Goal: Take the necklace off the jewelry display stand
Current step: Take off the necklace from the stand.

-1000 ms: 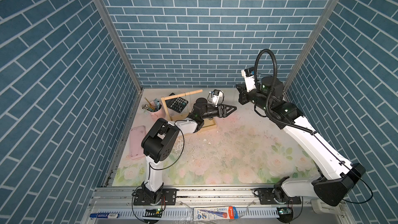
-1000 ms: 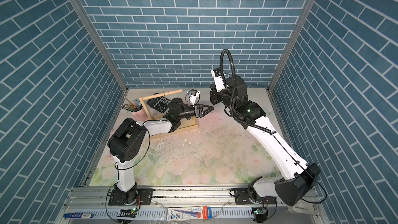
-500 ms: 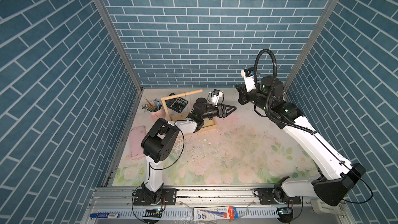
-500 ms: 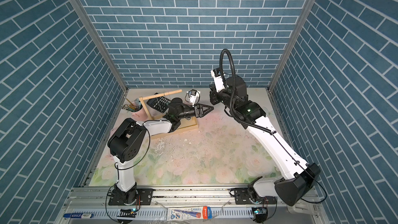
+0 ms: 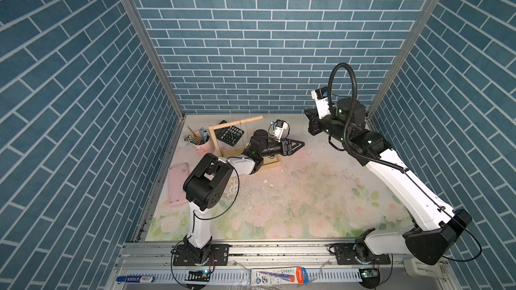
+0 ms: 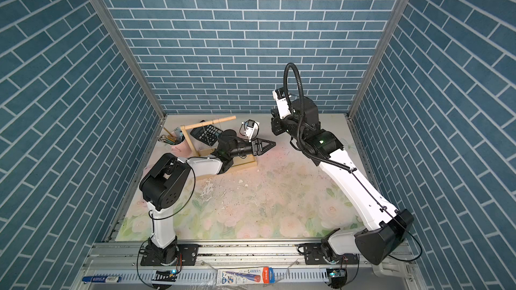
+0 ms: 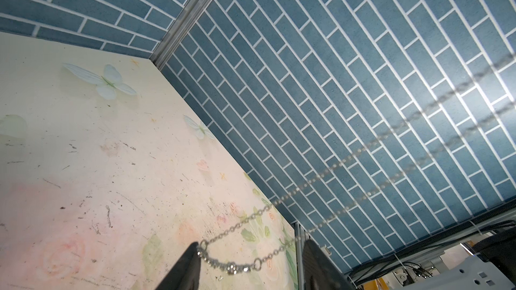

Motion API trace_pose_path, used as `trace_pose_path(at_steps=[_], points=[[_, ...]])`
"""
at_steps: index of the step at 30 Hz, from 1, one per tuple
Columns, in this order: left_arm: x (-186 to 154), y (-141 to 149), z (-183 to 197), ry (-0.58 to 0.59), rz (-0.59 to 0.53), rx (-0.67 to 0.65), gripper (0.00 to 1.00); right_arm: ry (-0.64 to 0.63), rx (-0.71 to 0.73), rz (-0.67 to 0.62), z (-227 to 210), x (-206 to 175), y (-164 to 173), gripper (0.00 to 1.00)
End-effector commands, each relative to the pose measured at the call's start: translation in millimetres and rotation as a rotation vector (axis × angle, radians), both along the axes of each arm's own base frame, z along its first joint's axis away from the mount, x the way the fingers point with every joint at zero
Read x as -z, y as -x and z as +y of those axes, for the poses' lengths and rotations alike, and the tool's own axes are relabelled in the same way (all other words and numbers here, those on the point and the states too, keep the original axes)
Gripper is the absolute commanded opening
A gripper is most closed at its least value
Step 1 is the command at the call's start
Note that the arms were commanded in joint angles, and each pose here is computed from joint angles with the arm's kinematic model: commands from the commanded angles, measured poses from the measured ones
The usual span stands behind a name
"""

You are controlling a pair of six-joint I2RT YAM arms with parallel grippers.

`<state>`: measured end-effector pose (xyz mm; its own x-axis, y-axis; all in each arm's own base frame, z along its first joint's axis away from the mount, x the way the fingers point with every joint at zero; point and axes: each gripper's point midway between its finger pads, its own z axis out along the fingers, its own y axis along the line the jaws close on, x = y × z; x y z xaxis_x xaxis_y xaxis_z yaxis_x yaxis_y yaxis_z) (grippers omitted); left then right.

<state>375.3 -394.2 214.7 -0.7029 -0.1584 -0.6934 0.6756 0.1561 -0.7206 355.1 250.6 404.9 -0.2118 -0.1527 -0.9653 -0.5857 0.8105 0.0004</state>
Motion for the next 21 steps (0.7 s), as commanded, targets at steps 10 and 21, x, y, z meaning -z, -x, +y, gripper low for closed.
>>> trace_pose_path(at_steps=[10, 21], points=[[-14.4, 3.7, 4.1, 0.02, -0.052, 0.002, 0.56, -0.011, 0.005, -0.032, -2.0, -16.2, -1.9, 0.0], [-18.7, 3.3, 5.6, 0.03, -0.064, -0.002, 0.49, -0.007, 0.011, -0.028, -2.5, -13.4, -4.6, 0.0]])
